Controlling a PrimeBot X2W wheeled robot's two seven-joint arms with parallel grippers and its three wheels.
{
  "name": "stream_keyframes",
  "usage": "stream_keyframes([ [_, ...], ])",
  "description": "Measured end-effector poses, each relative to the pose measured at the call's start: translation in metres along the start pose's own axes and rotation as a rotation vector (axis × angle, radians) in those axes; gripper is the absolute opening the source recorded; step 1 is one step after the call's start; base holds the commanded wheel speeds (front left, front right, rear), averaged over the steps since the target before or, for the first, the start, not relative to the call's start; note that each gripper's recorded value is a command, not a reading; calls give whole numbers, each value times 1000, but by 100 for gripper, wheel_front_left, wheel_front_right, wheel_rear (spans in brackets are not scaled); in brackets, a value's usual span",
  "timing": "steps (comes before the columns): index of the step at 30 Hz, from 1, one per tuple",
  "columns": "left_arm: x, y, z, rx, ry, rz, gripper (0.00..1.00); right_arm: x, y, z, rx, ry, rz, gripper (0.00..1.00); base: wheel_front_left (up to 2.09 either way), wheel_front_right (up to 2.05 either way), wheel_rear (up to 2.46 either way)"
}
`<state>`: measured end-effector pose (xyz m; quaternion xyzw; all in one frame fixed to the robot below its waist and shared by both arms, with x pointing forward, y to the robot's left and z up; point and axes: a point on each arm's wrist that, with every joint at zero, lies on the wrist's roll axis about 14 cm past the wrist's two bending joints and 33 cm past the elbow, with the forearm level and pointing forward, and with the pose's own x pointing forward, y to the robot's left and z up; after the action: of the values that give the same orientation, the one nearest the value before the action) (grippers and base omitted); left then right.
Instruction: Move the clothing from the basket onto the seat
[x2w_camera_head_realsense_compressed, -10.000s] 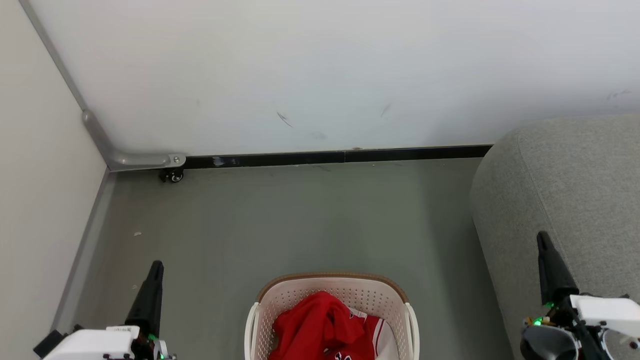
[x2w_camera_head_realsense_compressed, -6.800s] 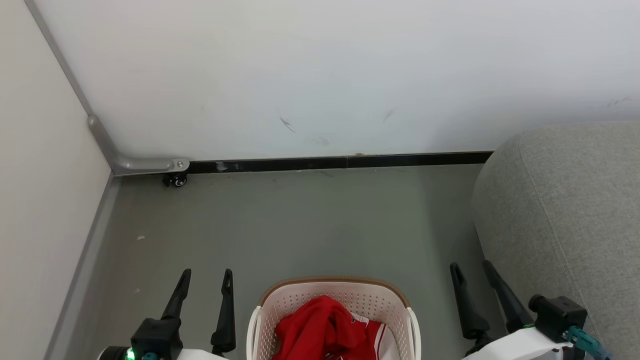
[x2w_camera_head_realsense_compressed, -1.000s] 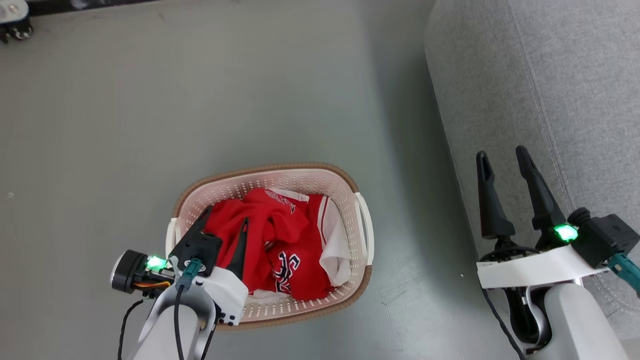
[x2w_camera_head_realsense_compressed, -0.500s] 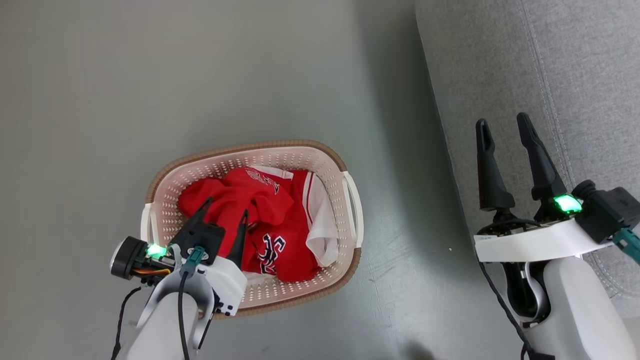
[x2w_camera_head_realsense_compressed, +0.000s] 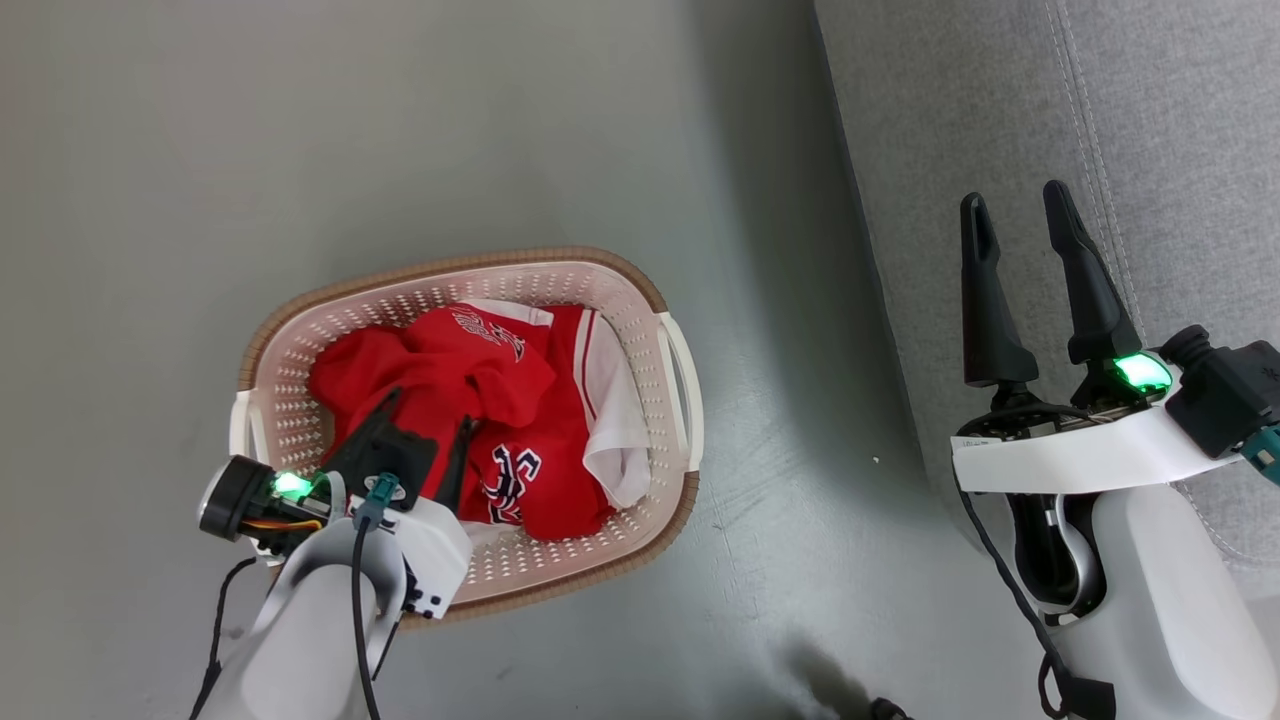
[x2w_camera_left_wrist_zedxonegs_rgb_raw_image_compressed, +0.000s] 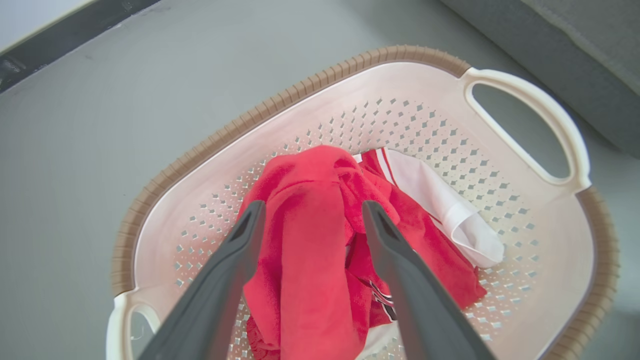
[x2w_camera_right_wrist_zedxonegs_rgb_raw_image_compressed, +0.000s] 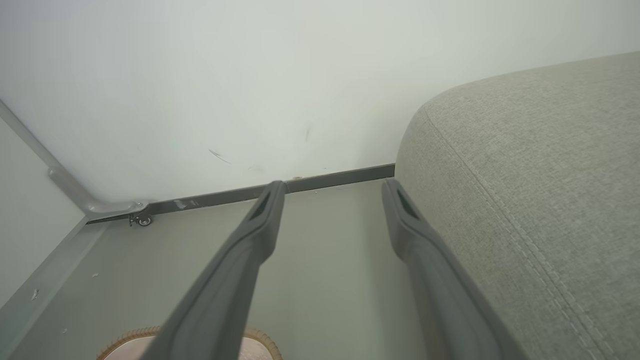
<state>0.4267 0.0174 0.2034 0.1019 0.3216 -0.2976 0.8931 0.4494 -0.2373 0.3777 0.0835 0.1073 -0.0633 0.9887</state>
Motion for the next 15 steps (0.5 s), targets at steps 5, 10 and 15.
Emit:
stream_keyframes([
  [5,9,3,-7,7,22,-4,100,0,-5,-4,1,11,-12,100,0,0,0],
  [10,18,5,-10,14,35,-8,100,1,-8,-5,0,14,-20,100,0,0,0],
  [15,26,5,-12,27,45,-4,100,-2,-13,-6,6,20,-34,100,0,0,0],
])
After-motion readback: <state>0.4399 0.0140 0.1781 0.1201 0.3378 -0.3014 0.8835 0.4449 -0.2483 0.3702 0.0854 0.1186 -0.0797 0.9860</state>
